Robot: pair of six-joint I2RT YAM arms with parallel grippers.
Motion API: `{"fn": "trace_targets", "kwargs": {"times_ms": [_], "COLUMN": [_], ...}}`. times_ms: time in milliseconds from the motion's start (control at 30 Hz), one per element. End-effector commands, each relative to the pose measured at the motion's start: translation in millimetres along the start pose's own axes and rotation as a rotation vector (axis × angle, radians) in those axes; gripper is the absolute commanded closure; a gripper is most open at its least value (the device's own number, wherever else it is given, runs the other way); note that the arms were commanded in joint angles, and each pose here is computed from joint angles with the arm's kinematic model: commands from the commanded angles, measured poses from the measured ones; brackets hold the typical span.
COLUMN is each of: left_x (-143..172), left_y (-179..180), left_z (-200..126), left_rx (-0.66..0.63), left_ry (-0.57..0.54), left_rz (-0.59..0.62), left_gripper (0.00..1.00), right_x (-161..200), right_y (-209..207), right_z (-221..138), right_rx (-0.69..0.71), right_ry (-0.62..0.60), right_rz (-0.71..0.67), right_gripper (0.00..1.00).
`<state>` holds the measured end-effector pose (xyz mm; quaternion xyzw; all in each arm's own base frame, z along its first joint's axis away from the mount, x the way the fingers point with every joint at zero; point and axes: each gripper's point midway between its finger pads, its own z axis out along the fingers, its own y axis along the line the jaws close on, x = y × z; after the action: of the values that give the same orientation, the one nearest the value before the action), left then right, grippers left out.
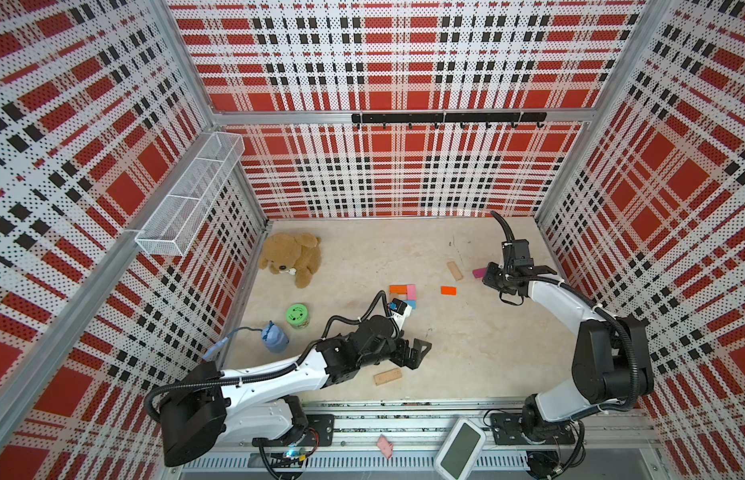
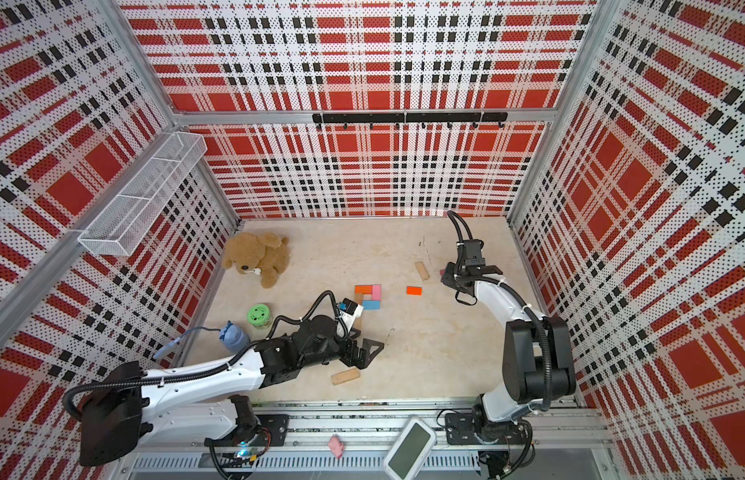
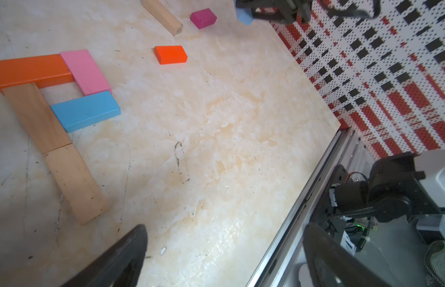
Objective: Assemble the letter p with building blocks
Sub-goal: Pick up the building block from the center of the board, then place the building block at the center of the board.
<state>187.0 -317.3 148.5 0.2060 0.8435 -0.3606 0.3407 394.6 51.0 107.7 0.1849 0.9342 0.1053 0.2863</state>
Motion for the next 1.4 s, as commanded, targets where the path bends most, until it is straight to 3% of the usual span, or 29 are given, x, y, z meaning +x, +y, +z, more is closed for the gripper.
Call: {"fn": "trace_targets", "kwargs": {"times_ms": [0, 100, 200, 400, 633, 967, 1367], "left_x": [-16, -21, -25, -25, -17, -13, -13], "left_y": [-15, -24, -14, 4, 21, 18, 16], "left_z": [-2, 5, 10, 10, 7, 14, 14], "left_rx": [0.040, 0.044, -0.040, -0.108, -0.103, -0.072, -0.064], "left_ry": [-0.066, -0.062, -0.058, -0.070, -0.055, -0.025, -0.023], "left_rz": [-0.045, -0.083, -0.124, -0.034, -0.019, -0.018, -0.013], "left_gripper": [0.01, 0.01, 0.01, 0.01, 0.01, 0.01, 0.01], "right_x": [13, 24, 31, 47, 54, 62, 70], "right_y": [9, 12, 11, 7, 9, 27, 31], "right_z": [1, 8, 18, 42, 52, 58, 62], "right_rx": [-0.042, -0.030, 0.050, 0.095, 0.093, 0.099, 0.105], "right_ry": [0.007, 0.018, 0.025, 0.084, 0.119, 0.145, 0.167], "right_rz": [0.034, 0.012, -0.059, -0.111, -0.157, -0.275, -0.319], "right_gripper": [0.79, 0.79, 0.79, 0.79, 0.79, 0.75, 0.62]}}
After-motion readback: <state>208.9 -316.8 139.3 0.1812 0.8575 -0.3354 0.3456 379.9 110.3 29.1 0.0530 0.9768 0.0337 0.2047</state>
